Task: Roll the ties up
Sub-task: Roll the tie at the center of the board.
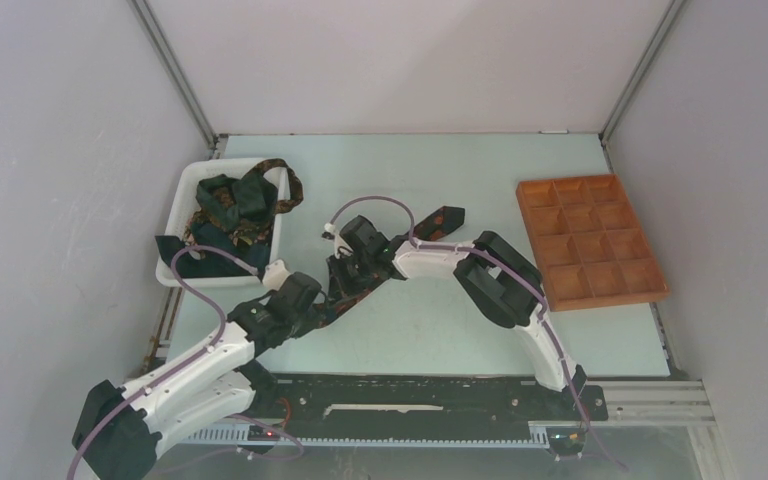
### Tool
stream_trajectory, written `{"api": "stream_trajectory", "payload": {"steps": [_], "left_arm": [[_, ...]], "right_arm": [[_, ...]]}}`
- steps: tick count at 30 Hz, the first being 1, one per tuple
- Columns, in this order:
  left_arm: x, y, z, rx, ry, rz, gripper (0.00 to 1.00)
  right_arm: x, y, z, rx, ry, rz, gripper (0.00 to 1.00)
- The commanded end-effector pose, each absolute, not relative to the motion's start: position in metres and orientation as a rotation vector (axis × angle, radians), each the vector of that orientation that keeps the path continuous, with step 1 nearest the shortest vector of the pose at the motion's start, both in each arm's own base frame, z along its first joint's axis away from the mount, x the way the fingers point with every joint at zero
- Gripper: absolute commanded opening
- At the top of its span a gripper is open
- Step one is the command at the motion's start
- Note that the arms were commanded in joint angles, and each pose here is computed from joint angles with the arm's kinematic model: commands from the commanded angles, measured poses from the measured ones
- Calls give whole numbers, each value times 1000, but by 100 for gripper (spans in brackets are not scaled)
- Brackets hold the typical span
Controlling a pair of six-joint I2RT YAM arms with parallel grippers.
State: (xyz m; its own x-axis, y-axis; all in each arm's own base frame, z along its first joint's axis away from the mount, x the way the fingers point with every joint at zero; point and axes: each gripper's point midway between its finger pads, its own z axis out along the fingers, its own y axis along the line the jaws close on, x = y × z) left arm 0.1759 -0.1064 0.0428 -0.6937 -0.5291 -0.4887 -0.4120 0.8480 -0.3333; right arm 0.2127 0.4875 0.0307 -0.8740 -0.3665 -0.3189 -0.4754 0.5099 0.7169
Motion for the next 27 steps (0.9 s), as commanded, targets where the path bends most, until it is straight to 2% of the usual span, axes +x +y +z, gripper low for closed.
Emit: {"api": "stream_trajectory", "payload": {"steps": [1, 19, 27], "left_arm": [[187, -113, 62, -656, 2408, -289, 0], [186, -117, 75, -635, 2424, -302, 0], [188, -110, 78, -587, 2463, -197, 0]], "right_arm": [[203, 502, 30, -771, 2601, 1307, 2], [175, 516, 26, -805, 2623, 1366, 1], [156, 528, 36, -826, 2611, 1454, 1]]}}
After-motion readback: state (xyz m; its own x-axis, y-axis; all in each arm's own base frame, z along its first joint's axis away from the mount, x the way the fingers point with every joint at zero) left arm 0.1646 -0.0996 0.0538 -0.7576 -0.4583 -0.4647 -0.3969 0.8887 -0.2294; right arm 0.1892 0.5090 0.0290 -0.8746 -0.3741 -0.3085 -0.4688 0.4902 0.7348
